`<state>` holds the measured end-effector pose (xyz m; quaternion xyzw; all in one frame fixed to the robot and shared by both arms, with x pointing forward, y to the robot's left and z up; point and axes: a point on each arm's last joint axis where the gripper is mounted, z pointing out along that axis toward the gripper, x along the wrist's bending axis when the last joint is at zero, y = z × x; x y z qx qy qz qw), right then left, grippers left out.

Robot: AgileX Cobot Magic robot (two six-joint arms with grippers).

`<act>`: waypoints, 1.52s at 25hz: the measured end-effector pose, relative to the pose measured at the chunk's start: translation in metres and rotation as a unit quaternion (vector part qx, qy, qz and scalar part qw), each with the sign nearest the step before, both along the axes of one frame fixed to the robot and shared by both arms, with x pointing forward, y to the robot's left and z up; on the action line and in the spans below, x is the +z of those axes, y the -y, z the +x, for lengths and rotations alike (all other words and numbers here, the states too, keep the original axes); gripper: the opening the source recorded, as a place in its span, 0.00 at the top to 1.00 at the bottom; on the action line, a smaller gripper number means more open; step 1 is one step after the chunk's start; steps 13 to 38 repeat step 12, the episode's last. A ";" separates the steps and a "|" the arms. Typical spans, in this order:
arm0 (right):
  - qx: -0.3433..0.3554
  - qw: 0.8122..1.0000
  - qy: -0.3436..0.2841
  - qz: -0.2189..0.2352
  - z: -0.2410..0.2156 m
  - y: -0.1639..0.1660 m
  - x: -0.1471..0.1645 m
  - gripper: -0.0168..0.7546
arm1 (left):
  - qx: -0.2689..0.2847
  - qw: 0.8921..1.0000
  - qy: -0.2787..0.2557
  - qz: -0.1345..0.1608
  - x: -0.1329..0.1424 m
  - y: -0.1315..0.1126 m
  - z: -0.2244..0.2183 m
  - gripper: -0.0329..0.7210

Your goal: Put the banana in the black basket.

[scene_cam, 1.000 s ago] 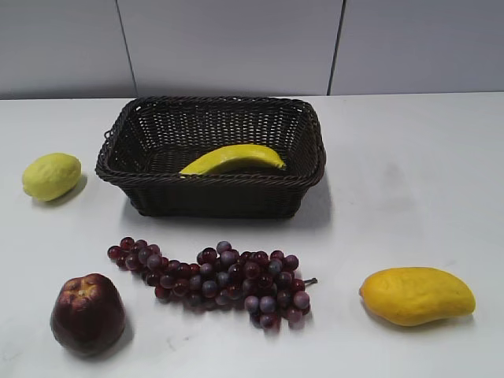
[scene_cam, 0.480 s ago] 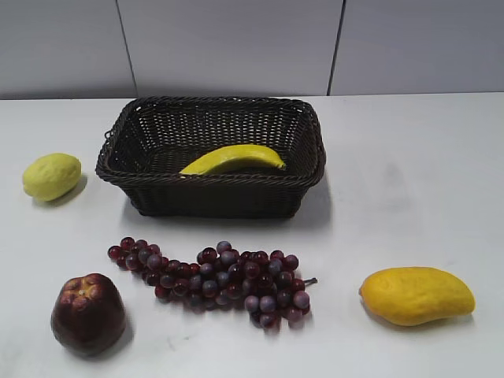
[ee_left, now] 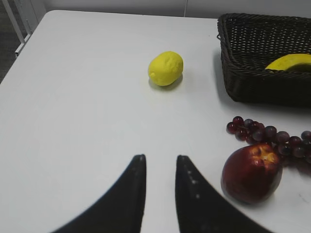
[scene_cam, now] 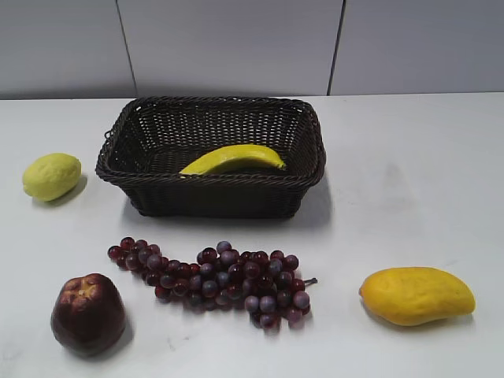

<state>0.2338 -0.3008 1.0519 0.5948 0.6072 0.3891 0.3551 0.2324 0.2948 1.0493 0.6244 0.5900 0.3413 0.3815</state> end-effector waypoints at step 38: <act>0.000 1.000 0.000 0.000 0.000 0.000 0.000 0.21 | 0.000 1.000 0.000 0.000 0.000 0.000 0.000 0.69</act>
